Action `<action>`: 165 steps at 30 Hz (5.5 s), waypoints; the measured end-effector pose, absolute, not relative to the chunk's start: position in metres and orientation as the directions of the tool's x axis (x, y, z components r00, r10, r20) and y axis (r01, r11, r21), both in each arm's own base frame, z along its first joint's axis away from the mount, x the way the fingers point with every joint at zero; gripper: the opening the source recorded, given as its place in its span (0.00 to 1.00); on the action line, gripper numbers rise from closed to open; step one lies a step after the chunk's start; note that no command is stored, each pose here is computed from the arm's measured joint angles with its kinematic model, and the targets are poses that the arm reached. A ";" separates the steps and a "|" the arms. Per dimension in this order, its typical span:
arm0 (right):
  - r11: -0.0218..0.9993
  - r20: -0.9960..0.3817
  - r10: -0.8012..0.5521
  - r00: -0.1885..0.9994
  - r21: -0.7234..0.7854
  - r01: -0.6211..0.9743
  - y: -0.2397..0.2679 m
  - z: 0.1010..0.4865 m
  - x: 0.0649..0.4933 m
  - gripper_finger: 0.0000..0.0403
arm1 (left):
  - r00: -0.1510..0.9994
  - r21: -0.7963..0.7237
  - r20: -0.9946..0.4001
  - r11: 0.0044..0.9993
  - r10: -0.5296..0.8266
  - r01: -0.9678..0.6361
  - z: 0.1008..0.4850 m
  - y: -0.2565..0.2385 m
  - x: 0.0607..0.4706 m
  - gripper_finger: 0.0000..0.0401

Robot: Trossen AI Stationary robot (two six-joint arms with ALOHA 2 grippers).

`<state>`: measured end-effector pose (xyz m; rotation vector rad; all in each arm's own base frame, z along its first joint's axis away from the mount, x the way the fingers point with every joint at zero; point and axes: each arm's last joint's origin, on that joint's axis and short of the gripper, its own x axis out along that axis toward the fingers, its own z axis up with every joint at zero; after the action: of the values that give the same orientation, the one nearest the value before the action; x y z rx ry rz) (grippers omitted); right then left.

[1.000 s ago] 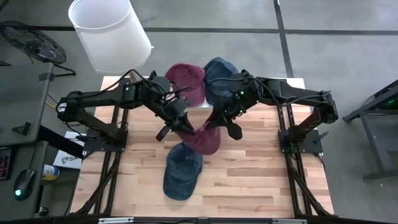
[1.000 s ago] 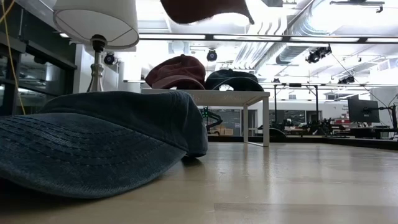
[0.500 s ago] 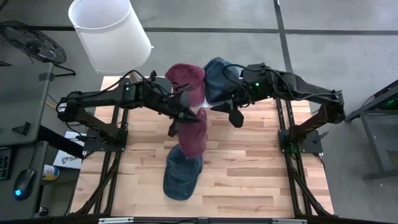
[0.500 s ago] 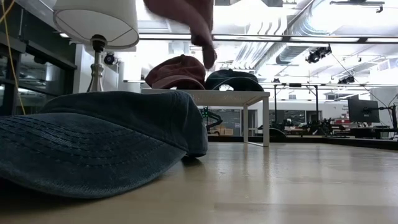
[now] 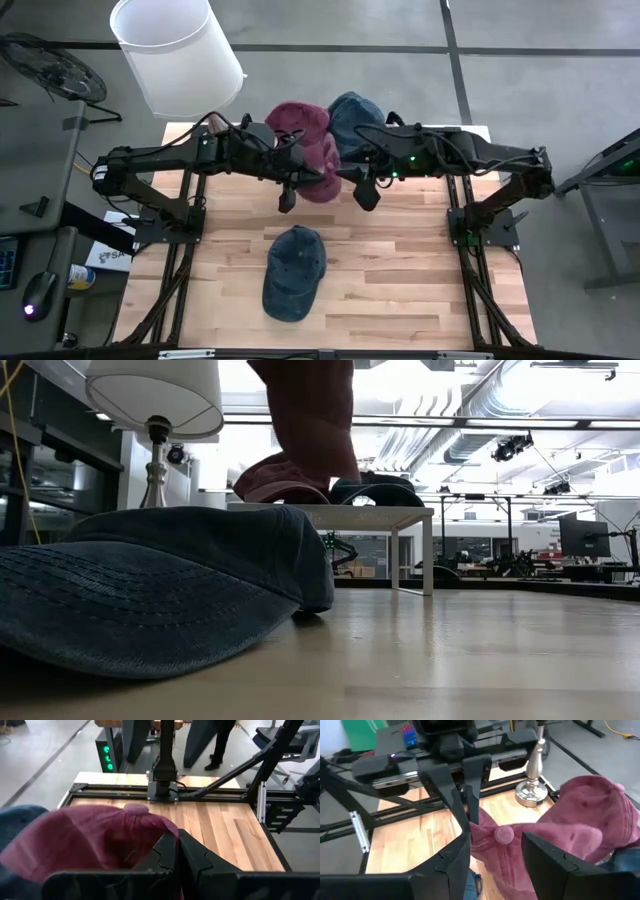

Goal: Pick & Place hat
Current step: Stack the red cap on top of the red cap on the shelf

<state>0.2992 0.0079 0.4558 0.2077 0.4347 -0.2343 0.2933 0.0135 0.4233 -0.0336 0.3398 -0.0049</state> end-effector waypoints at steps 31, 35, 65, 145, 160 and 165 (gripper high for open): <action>0.915 -0.550 -0.173 0.817 0.218 0.340 -0.002 0.423 0.332 0.65 | 0.928 0.037 -0.372 0.999 -0.006 0.022 0.420 0.014 0.292 0.00; 0.914 -0.563 -0.157 0.811 0.228 0.335 -0.006 0.419 0.337 0.65 | 0.919 0.046 -0.395 0.999 -0.007 0.028 0.417 0.014 0.291 0.00; 0.942 -0.551 0.137 0.823 0.329 0.064 -0.027 0.420 0.336 0.59 | 0.895 0.071 -0.415 0.975 -0.163 0.211 0.415 0.009 0.289 0.00; 0.895 -0.598 0.158 0.785 -0.249 -0.370 -0.002 0.408 0.345 0.09 | 0.886 -0.191 -0.410 0.970 -0.216 0.148 0.415 0.007 0.289 0.00; 0.935 -0.646 0.158 0.747 -0.145 -0.323 -0.002 0.404 0.341 0.09 | 0.895 -0.187 -0.418 0.979 -0.156 0.083 0.415 0.009 0.289 0.02; 0.939 -0.672 0.165 0.722 -0.116 -0.322 -0.002 0.400 0.340 0.09 | 0.907 -0.169 -0.403 0.984 -0.121 0.056 0.417 0.010 0.289 0.15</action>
<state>0.3399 -0.0015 0.3999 -0.2325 0.7163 0.2715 0.2890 0.0103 0.4172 -0.1554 0.4251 -0.0922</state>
